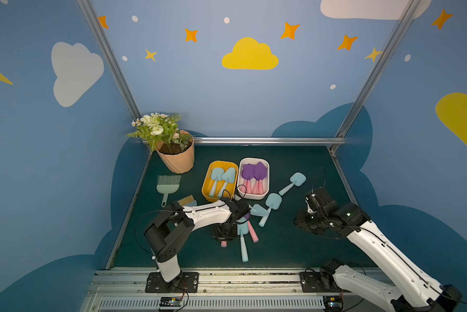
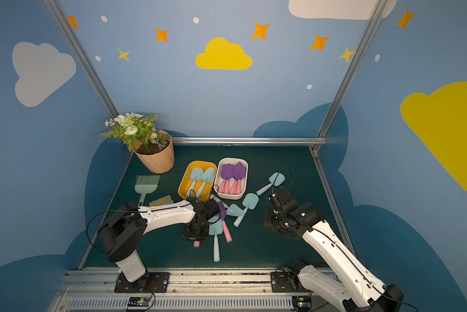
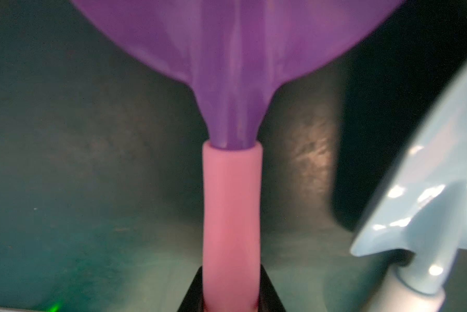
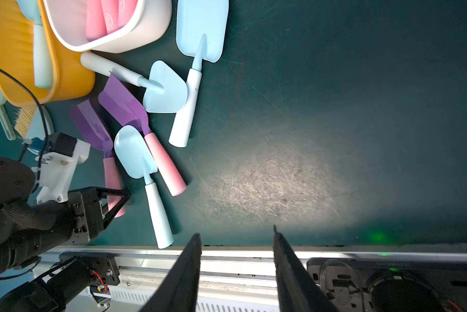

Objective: Sort the small shovels by color and place them into the storage box
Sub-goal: Pick up the shovel from the center of the board.

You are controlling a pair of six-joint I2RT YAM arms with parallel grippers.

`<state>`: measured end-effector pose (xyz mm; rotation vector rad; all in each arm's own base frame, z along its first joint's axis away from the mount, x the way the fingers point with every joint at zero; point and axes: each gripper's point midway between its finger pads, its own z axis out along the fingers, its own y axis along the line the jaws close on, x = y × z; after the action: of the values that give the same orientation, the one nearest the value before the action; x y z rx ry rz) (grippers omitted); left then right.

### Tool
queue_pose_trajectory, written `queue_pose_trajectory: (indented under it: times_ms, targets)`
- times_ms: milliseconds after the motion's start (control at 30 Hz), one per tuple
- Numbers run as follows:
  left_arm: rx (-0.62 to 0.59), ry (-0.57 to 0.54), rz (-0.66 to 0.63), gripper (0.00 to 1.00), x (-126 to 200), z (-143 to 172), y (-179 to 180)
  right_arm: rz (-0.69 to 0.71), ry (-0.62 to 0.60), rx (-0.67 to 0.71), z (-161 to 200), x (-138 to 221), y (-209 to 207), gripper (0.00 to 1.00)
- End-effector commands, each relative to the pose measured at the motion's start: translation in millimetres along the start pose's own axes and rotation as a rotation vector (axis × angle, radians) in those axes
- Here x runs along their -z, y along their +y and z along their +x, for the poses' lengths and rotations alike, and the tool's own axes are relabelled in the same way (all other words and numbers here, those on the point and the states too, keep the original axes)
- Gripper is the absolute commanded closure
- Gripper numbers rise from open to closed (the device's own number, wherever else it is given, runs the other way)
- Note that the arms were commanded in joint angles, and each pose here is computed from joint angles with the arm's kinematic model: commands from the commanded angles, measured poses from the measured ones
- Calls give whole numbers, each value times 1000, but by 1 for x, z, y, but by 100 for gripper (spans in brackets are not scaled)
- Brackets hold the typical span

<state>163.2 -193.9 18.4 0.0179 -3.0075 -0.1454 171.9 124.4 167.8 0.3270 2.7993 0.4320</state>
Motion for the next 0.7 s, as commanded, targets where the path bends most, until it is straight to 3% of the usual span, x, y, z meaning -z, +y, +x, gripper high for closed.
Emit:
queue_pose_trajectory:
  times_ms: [0, 400, 667]
  targets:
    - [8, -6, -40, 94, 11, 5, 15, 3, -1, -3, 1, 0, -3, 55]
    - [45, 4, -34, 97, 22, 31, 41, -7, -1, -5, 0, 0, 0, 55]
    - [19, -74, 2, 97, 90, 39, 54, -14, 2, -1, -1, -3, 3, 55]
